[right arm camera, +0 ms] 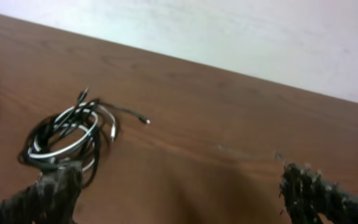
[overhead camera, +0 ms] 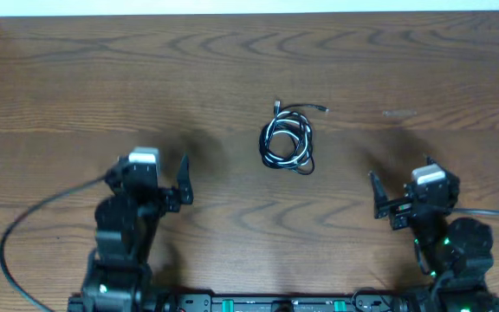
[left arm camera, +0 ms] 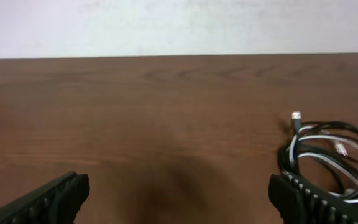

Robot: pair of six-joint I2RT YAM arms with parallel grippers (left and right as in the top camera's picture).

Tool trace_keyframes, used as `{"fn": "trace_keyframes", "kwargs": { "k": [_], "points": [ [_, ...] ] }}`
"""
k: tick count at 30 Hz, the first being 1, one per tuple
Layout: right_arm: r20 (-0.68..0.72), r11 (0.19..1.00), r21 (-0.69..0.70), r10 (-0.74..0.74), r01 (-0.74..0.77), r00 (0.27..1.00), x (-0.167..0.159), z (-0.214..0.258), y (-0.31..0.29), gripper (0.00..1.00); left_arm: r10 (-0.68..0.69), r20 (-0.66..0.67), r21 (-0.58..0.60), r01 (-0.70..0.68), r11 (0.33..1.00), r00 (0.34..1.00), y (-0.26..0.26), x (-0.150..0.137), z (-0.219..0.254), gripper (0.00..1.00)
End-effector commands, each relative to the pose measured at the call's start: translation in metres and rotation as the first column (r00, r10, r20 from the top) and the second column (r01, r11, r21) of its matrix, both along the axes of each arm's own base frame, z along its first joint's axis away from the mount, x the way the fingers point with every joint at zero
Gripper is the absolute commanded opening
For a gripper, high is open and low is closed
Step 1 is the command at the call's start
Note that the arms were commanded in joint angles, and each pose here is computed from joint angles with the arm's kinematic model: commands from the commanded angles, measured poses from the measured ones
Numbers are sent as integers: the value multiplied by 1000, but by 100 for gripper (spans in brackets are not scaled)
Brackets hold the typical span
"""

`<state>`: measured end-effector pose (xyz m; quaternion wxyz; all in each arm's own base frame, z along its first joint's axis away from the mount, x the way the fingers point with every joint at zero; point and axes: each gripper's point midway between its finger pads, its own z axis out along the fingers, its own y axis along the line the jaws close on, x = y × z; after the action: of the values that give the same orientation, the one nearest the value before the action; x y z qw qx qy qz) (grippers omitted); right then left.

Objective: Untangle cables
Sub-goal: 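Raise both arms and move grippers toward the black-white cable bundle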

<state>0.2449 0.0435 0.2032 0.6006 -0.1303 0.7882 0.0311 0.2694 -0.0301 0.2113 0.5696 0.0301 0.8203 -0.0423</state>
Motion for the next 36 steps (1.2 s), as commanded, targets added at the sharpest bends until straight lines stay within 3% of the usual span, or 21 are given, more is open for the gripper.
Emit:
{"fn": "trace_keyframes", "kwargs": {
  "k": [1, 9, 17, 23, 27, 32, 36],
  "points": [
    [-38, 999, -8, 33, -34, 999, 3, 21, 6, 99, -44, -69, -17, 42, 999, 997, -9, 12, 21, 97],
    [-306, 994, 24, 113, -111, 945, 12, 35, 21, 99, -85, -356, -32, 79, 996, 930, -20, 26, 37, 97],
    [-485, 982, 90, 190, -168, 853, 34, 49, 39, 99, -106, -602, -55, 92, 994, 791, -27, 35, 31, 97],
    [-517, 979, 112, 203, -169, 832, 56, 43, 44, 99, -104, -646, -55, 89, 994, 757, -29, 48, 14, 97],
    [-546, 956, 236, 278, -173, 791, 55, 39, 60, 99, -246, -649, -190, 159, 969, 720, -54, 41, 14, 97],
    [-514, 954, 237, 284, -185, 810, 68, 42, 62, 99, -312, -566, -249, 202, 947, 763, -68, 59, 28, 97],
    [-497, 963, 213, 253, -166, 830, 83, 40, 58, 99, -293, -524, -308, 142, 941, 800, -72, 81, 33, 97]
  ]
}}
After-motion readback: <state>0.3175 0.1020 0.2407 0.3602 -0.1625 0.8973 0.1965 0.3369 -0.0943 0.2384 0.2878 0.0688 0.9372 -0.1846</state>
